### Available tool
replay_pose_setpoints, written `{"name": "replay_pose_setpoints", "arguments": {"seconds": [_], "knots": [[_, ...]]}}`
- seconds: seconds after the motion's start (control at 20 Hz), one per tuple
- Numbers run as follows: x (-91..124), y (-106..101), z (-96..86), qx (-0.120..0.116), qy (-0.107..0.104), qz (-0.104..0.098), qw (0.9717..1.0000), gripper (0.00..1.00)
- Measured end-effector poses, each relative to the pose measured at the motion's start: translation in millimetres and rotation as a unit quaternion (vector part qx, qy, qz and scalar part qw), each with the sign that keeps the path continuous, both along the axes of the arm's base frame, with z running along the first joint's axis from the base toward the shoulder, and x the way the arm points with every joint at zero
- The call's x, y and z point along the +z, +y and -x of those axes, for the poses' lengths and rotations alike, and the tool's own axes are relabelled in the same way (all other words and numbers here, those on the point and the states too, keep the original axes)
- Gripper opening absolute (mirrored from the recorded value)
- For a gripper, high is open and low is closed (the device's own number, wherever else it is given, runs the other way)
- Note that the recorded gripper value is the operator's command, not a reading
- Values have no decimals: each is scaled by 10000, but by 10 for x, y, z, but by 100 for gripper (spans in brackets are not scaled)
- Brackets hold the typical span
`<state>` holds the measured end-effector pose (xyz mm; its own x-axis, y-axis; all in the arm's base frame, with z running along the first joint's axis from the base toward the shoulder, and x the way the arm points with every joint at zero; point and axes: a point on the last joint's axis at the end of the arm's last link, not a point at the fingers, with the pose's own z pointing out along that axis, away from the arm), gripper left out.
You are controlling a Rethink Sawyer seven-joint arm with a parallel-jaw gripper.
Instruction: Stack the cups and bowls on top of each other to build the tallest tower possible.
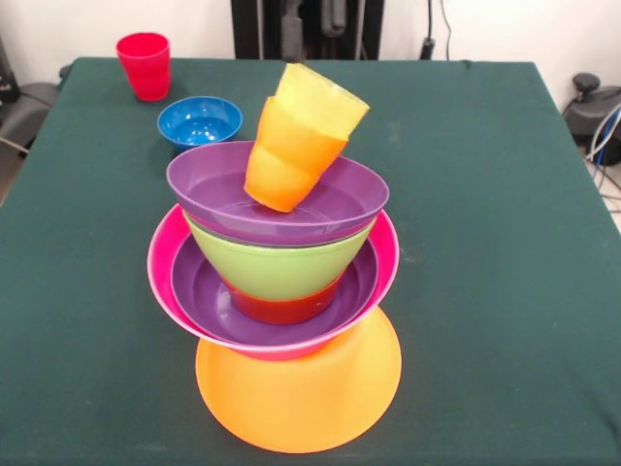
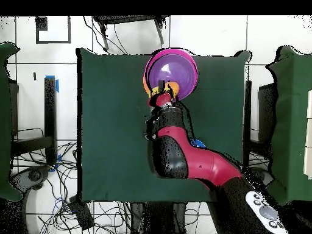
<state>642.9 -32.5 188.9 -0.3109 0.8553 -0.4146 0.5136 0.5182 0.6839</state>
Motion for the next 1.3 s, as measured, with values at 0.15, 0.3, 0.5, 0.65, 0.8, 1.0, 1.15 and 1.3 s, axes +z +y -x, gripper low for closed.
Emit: {"name": "replay_pose_setpoints", "arguments": {"seconds": [0.15, 0.3, 0.5, 0.65, 0.8, 1.0, 1.15, 1.3], "knots": [[67, -141, -62, -101, -96, 32, 9999, 100], [125, -165, -105, -112, -167, 69, 9998, 100], [189, -158, -134, -96, -233, 103, 9996, 100], [219, -150, -141, -85, -259, 126, 9995, 100], [298, -114, -159, -55, -322, 180, 9993, 100], [418, 13, -193, 28, -419, 246, 9988, 100], [436, 98, -201, 89, -434, 252, 9987, 100], [427, 211, -202, 168, -426, 239, 9987, 100]]}}
